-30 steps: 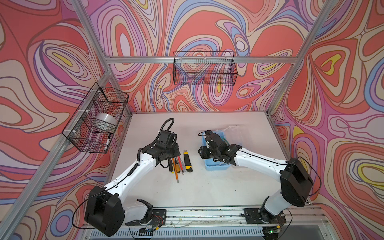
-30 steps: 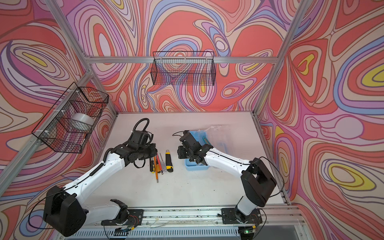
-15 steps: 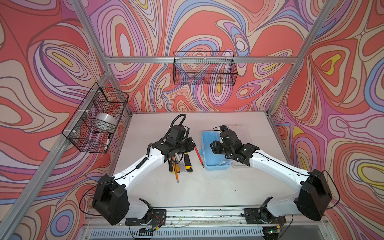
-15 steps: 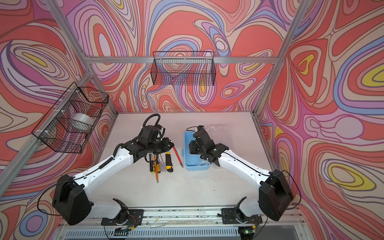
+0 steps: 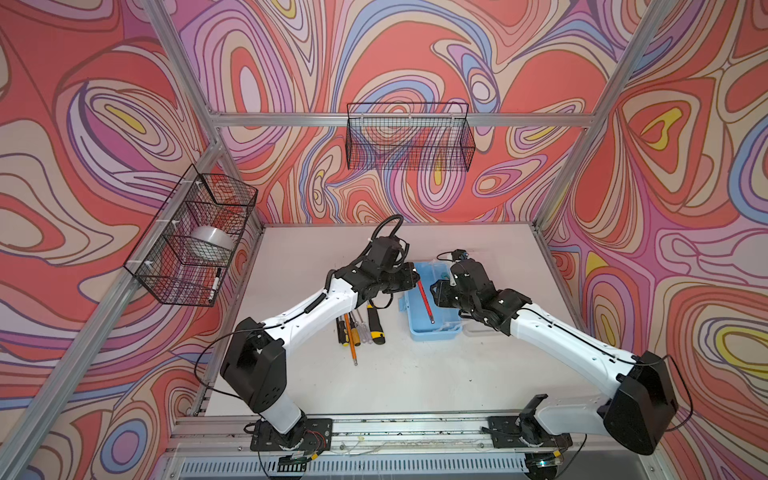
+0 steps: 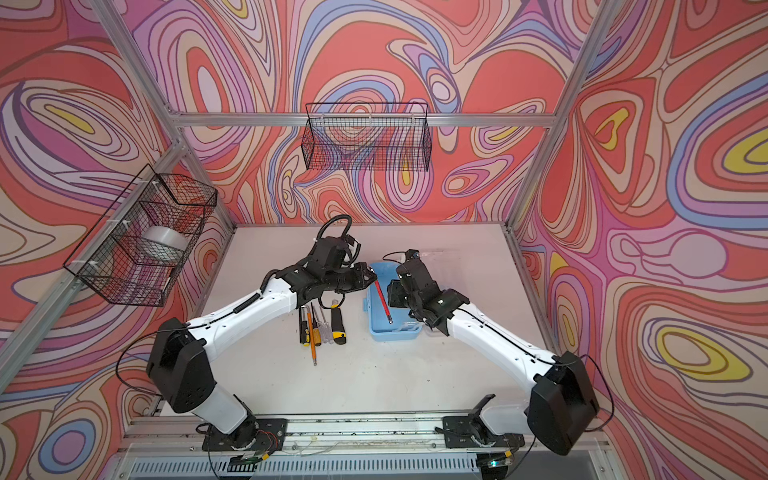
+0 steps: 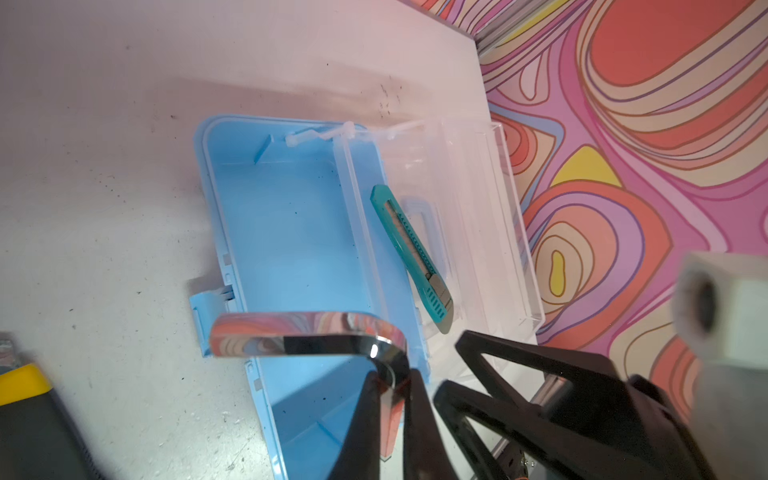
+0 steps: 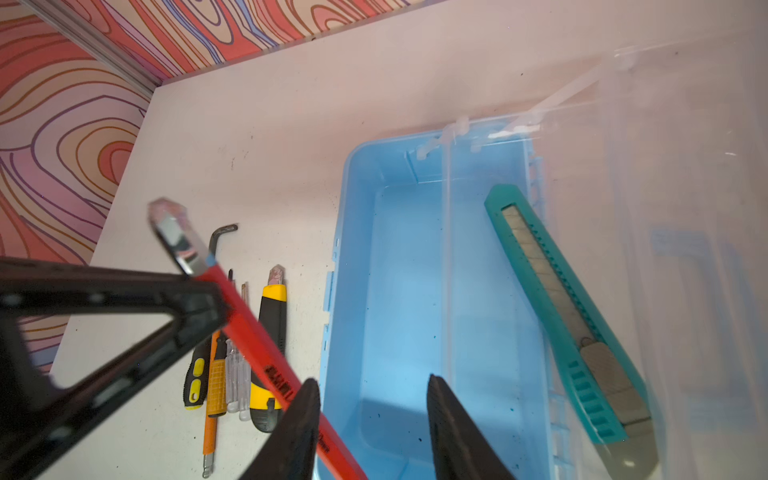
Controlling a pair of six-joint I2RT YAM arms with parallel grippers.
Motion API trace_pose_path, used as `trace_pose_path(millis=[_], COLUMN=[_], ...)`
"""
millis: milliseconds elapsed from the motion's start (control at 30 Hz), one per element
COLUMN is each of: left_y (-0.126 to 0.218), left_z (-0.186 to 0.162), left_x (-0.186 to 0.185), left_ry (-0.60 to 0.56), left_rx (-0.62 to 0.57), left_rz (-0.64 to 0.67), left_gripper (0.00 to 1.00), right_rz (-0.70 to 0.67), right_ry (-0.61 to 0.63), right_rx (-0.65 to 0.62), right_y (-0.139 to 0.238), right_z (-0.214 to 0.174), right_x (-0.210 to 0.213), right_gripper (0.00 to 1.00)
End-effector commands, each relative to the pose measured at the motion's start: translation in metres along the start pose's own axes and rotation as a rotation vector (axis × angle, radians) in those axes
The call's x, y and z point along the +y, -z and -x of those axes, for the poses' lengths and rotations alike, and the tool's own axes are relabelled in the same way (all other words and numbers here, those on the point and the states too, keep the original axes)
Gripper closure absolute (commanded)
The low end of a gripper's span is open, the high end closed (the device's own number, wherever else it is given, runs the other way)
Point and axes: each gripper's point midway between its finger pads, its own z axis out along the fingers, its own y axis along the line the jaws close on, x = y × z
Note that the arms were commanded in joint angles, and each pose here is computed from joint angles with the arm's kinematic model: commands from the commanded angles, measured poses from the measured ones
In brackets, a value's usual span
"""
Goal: Pack the tool kit
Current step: 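Carry the red-handled hex key over the box and lower it inside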
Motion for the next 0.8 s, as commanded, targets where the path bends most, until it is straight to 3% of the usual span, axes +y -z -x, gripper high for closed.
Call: trace_pose_path(millis=[0,433,767], left_y=[-0.016,-0.095,-0.124], left_z=[0.007,-0.023,-0.040], left_x=[0.004,0.040,0.067], left_ry=[-0.020,-0.064,-0.051], left_rx=[-0.020,0.181,0.249], left_rz=[0.025,0.194,0.266], left_gripper=[1.00,1.00,1.00], right_rz=[-0.039,-0.042,-0.047], right_ry=[0.009,-0.011,-0.014], right_rx=[-0.022,0.023,0.044], right_y=[0.008,-0.011,-0.020], right_z=[0.002,-0.016,-0.026], right_x=[-0.012,-0.018,-0.022], right_gripper=[0.55,0.55,0.55])
